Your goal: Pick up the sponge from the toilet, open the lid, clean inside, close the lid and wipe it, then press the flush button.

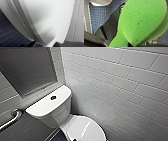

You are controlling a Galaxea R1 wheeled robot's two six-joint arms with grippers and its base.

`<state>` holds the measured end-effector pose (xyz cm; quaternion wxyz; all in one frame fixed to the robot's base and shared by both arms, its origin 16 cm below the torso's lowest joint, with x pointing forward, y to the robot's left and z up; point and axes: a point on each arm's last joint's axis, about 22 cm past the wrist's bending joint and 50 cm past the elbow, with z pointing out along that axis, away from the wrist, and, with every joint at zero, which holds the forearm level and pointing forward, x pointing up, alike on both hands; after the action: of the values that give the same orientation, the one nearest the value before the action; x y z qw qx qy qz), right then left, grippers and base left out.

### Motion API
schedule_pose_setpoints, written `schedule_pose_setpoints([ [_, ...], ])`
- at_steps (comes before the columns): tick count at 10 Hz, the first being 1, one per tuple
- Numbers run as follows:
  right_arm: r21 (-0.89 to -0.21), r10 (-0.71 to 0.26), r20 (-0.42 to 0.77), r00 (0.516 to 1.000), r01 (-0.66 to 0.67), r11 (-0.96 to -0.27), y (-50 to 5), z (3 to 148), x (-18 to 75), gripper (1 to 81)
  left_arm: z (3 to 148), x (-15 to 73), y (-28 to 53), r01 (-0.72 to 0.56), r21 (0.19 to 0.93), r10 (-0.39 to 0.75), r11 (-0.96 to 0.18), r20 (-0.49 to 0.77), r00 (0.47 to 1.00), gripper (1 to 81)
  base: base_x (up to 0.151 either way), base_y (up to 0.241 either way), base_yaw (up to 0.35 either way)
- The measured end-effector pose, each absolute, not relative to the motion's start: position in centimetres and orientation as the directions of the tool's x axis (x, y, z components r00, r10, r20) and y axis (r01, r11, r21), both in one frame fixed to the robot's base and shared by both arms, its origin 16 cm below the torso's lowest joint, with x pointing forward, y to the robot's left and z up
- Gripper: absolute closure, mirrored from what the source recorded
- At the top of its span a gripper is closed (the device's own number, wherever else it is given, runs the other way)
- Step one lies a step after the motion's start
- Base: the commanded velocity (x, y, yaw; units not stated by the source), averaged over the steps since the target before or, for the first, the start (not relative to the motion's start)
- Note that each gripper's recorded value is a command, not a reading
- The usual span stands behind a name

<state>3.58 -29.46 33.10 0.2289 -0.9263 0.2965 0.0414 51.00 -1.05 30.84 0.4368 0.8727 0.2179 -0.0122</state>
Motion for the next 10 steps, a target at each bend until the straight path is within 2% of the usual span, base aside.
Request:
schedule_pose_setpoints([
  [10,-0.404,-0.530,-0.208,0.822,-0.566,-0.719,-29.4,33.0,4.1,81.1,31.4,50.9,-2.3,0.391,0.767,0.363,-0.508,-0.221,0.905,1.0,0.000,0.000,0.000],
])
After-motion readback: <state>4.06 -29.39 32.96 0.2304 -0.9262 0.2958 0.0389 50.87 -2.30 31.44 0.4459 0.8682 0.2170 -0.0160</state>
